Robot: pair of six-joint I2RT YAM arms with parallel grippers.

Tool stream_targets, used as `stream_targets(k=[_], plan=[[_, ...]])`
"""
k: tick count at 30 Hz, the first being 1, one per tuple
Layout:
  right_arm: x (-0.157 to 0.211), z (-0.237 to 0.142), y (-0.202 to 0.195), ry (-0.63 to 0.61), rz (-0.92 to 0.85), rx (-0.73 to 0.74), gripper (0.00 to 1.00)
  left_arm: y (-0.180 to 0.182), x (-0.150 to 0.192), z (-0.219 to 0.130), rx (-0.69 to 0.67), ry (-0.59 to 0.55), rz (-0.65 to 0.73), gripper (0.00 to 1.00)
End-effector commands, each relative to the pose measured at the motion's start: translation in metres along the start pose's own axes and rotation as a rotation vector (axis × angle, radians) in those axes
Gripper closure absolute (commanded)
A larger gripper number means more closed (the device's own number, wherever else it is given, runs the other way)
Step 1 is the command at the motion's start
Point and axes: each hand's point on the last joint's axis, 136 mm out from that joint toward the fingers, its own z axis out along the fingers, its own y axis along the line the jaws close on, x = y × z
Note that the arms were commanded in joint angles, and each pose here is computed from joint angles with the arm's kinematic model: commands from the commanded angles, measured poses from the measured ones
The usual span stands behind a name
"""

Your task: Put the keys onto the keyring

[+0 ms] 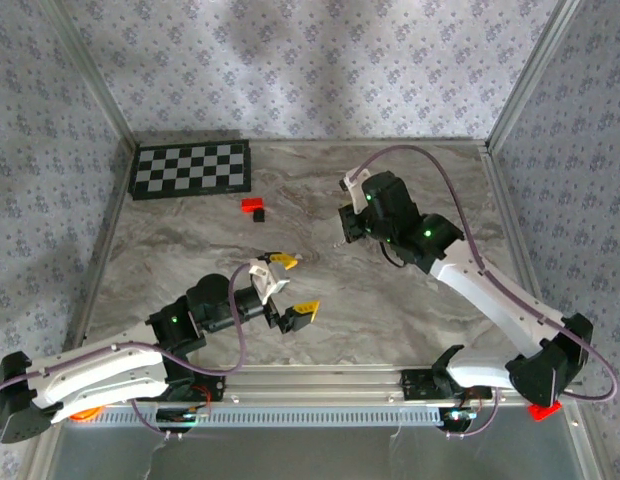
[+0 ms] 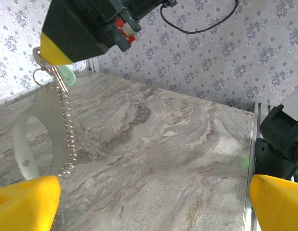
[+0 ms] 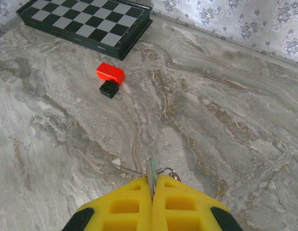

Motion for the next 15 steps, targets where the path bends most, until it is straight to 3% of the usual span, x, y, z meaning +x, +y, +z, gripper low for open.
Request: stream_targets(k=[1,15], plan=[[-0.031,-0.003,-0.004,-0.083,0.040,-0.015,1.00,-0.001,-0.011,-0.001,0.009,-0.047,-0.012,0.01],[-0.045,0.038,-0.037,-0.059,0.132,0.028,1.00,0.008,0.002,0.005,-0.029,0.006,0.009,0.00]])
